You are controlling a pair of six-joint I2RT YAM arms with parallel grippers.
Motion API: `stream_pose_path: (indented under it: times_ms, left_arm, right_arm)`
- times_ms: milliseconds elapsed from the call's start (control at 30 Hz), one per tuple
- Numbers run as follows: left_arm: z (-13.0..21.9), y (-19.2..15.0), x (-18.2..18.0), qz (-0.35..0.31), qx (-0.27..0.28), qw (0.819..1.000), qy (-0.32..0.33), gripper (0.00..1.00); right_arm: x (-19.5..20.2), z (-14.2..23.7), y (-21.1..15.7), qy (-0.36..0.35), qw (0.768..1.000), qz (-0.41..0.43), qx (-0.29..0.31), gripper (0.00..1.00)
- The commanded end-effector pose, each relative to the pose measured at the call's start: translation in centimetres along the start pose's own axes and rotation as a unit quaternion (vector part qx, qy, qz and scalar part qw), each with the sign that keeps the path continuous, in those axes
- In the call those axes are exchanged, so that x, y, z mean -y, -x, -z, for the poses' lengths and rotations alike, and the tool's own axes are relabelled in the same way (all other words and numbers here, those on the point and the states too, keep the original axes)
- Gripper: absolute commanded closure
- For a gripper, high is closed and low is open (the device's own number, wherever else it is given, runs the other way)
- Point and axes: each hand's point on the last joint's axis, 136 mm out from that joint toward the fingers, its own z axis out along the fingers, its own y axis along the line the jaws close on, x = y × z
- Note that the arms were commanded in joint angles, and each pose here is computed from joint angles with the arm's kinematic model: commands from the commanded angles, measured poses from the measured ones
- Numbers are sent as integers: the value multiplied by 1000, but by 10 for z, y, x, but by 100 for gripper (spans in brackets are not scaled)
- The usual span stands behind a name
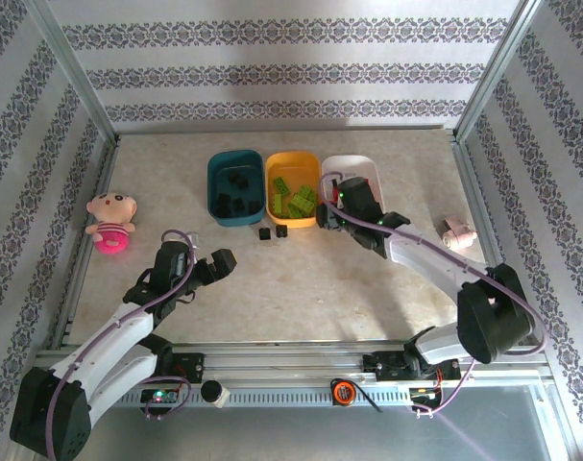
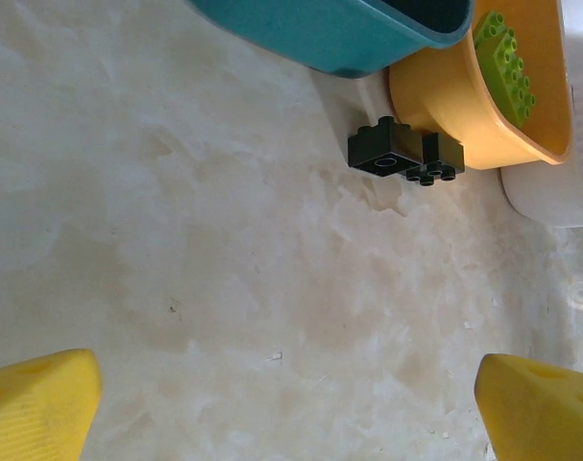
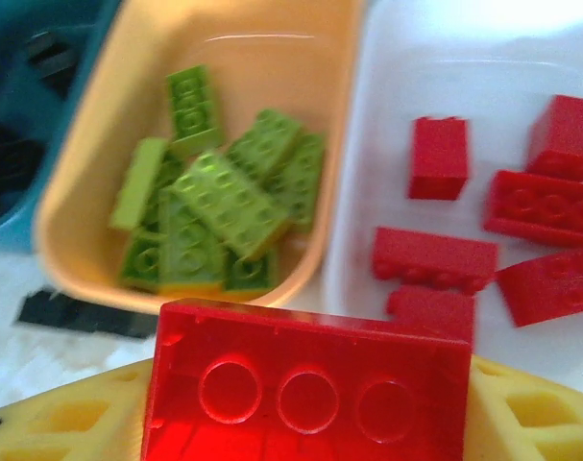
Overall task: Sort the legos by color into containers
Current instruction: Place the lego in the container, then pick up the lego from the center of the table.
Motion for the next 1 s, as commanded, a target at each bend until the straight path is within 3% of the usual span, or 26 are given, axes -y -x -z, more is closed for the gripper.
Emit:
stream_pose_path:
  times_ms: [0,300,433,533,633,800,967]
  left_arm:
    - [2,6,10,-10,9,1000,-18,0]
    - [2,14,14,-30,11,999,-10,0]
    - [-4,20,18,-42,8,999,-9,0]
    - [-13,25,29,-53,-4,998,-21,1]
    - [-26,27,44,-82,-18,996,-23,5]
    - [-57,22,70,-178,-24,983,26,11]
    - [-96,22,78,-199,-22,979,46,20]
  right_arm:
    - [24,-19,12,-45,999,-29,-12,46]
    - [66,-71,21,-125,989,-64,-55,41]
    - [72,-79,18,-141,985,-74,-72,15]
    - [68,-70,25,-132,987,-79,-52,7]
    - [59,-55,30,-116,990,-79,-31,6]
    - [45,-36,19,-94,993,-67,-23,5]
    - [44,-23,2,-81,994,-71,-28,5]
